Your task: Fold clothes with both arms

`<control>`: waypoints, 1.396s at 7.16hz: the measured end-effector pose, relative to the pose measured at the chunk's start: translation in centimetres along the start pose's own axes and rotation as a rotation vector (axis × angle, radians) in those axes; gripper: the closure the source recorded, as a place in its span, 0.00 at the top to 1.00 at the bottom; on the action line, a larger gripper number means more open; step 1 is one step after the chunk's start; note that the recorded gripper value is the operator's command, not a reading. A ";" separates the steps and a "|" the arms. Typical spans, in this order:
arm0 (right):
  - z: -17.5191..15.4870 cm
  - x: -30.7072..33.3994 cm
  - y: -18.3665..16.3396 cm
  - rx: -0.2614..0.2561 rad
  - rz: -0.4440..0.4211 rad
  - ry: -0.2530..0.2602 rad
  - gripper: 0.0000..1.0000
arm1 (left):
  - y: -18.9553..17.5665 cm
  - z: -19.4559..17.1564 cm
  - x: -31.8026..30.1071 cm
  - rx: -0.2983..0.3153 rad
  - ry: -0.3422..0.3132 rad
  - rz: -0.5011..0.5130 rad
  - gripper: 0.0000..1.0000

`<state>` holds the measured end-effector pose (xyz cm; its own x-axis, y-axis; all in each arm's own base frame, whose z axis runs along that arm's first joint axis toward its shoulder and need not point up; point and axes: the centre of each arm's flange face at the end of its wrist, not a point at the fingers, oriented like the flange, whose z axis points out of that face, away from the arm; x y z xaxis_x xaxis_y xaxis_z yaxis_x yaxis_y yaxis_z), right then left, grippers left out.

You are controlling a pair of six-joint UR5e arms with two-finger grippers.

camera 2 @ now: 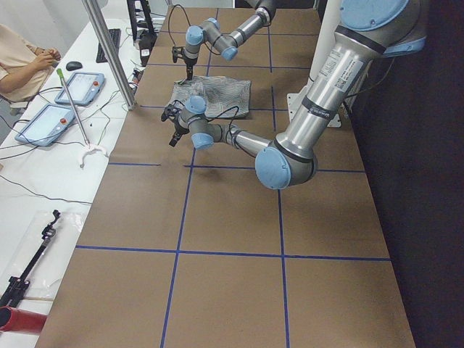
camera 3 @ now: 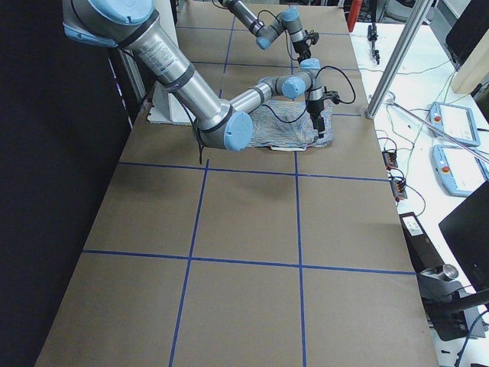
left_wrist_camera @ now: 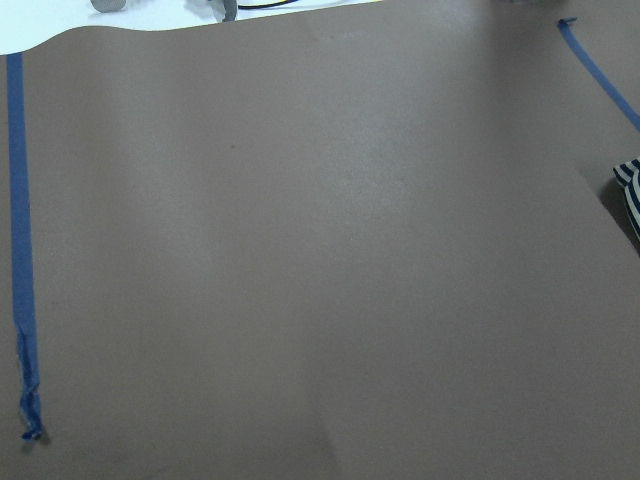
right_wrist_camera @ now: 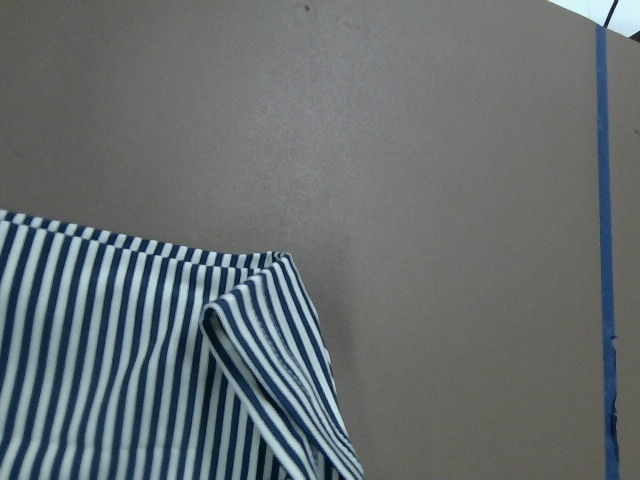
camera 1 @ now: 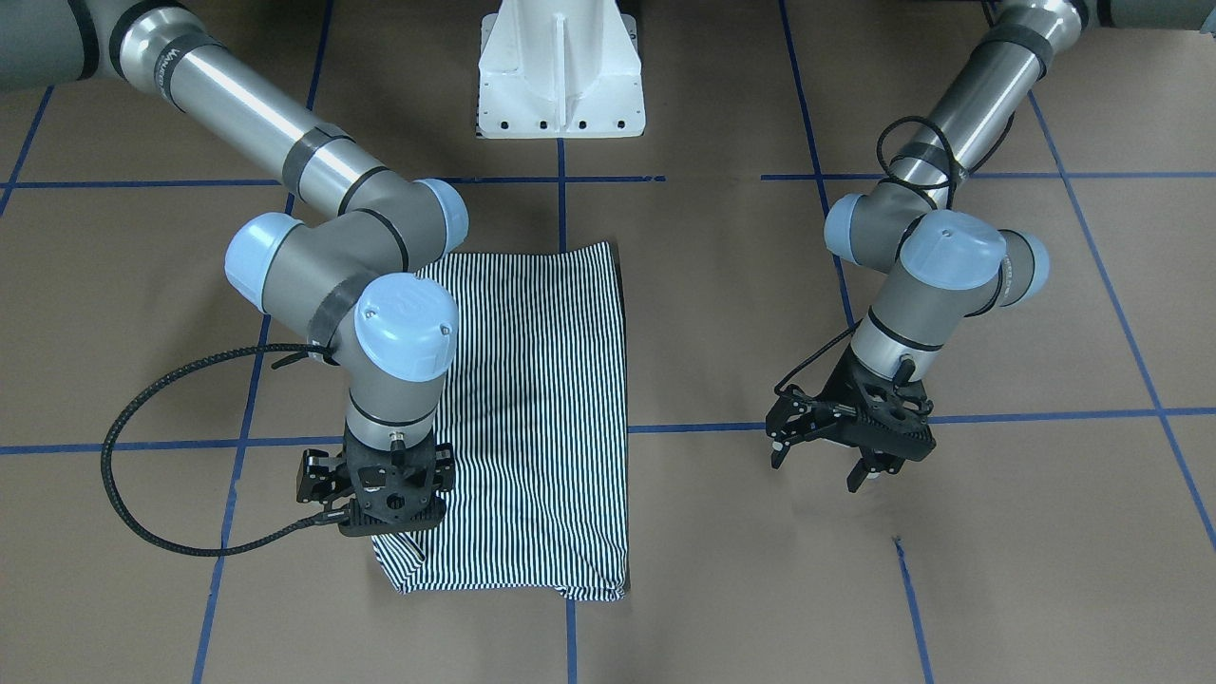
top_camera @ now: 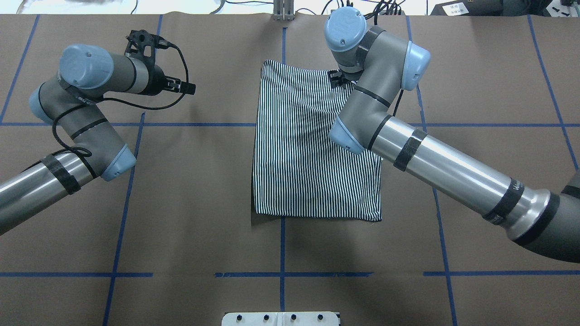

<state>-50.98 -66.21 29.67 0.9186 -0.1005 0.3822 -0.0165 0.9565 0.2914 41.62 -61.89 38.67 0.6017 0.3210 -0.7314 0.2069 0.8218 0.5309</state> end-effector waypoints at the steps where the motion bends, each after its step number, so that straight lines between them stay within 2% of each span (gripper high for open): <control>1: 1.2 0.2 0.1 -0.014 -0.007 0.016 1.00 | 0.0 -0.1 0.1 0.000 0.000 0.000 1.00; 4: 3.6 3.4 -0.5 -0.035 -0.054 0.063 1.00 | -0.1 -0.1 0.1 0.001 0.002 0.001 1.00; 7: 5.9 12.1 -2.3 -0.049 -0.113 0.113 1.00 | -0.3 -0.7 0.5 0.010 0.010 -0.010 1.00; 8: 5.5 13.0 -2.5 -0.028 -0.119 0.082 1.00 | -0.5 -1.3 1.1 0.018 0.022 -0.021 1.00; 10: 2.3 13.3 -0.5 0.015 -0.094 -0.065 1.00 | -0.4 -2.2 3.3 0.018 0.066 -0.095 1.00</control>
<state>-39.61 -68.67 36.59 0.8887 -0.2081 0.4086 0.0626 0.9378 0.3415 41.88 -60.09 35.10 0.5267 0.2724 -0.8052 0.2749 0.8418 0.4646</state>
